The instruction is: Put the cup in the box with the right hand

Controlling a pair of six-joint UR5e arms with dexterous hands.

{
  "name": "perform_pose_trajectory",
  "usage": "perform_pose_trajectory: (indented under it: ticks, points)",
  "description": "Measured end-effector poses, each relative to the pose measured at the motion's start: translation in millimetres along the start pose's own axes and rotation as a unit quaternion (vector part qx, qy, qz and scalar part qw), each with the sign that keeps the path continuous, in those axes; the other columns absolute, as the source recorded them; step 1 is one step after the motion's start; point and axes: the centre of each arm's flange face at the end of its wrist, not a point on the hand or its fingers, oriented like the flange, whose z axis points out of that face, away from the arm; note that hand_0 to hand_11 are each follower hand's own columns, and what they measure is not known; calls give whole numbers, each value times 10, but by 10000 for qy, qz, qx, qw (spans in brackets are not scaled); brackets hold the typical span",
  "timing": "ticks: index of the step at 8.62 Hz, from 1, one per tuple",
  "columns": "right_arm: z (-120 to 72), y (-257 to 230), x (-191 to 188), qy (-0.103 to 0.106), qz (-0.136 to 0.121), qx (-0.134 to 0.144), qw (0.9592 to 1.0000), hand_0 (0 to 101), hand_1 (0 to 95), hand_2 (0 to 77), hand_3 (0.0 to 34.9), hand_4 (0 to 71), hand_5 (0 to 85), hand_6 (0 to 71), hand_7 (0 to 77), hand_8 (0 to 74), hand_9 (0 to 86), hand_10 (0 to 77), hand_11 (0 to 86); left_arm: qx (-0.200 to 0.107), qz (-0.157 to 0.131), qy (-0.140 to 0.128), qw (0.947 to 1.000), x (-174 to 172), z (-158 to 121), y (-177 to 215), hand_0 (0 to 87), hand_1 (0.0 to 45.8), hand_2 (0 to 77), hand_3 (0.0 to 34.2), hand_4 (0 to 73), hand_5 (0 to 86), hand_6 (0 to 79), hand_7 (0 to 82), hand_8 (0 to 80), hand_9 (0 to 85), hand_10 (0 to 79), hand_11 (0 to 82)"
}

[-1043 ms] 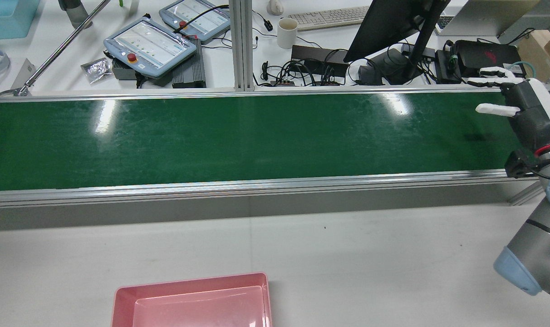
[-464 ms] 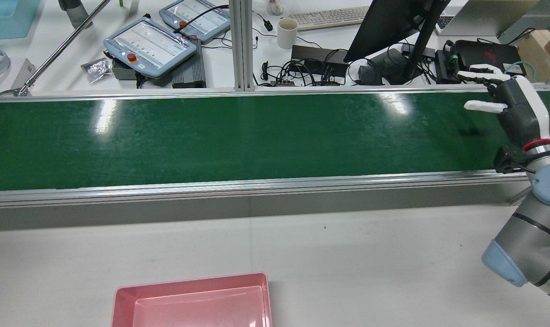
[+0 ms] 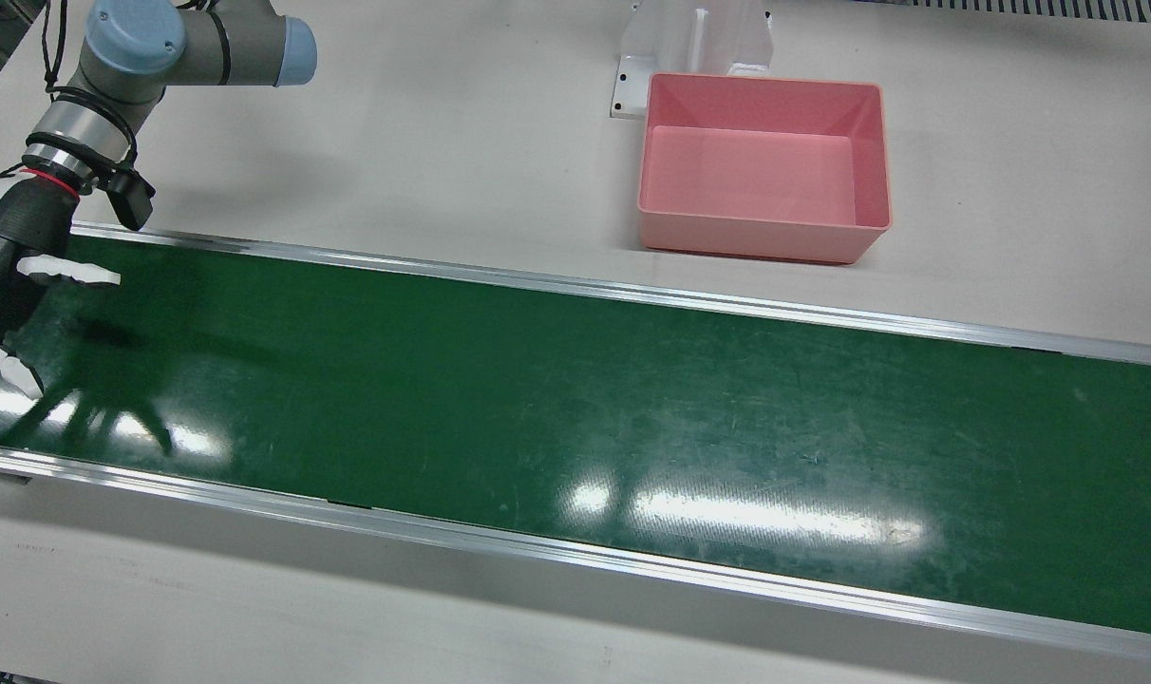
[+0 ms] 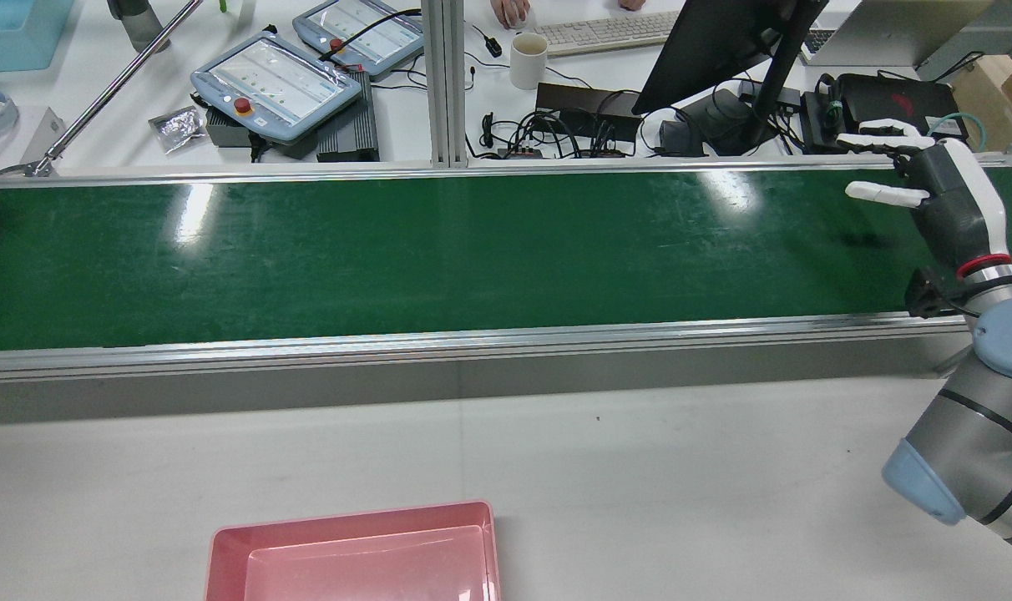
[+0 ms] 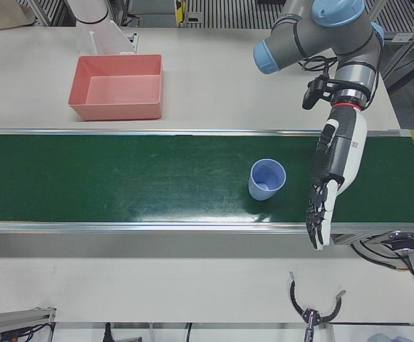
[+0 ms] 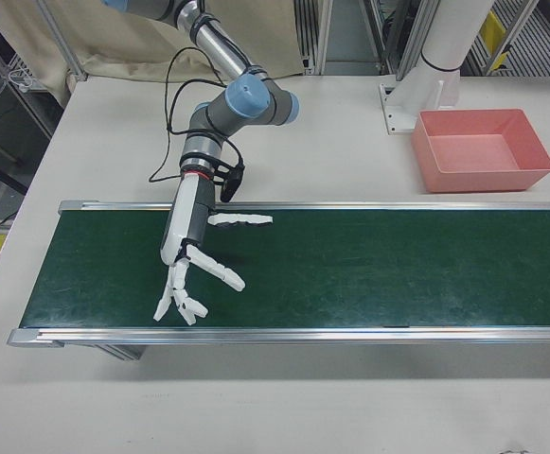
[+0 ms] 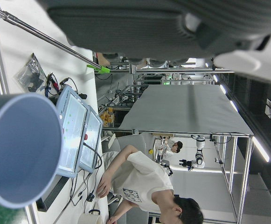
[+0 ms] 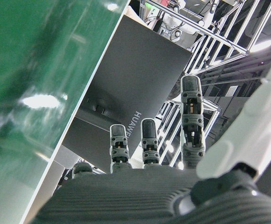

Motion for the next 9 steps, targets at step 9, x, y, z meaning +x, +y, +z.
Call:
perform_pose_trajectory:
  ticks: [9]
  points:
    - [164,290,92,10,-82,-59,9999,432,22,82,202,398,11,49,398,104,218,5,11,0,0,2,10000,0,0,2,0,5,5,0,0,0,0,0,0,0,0,0]
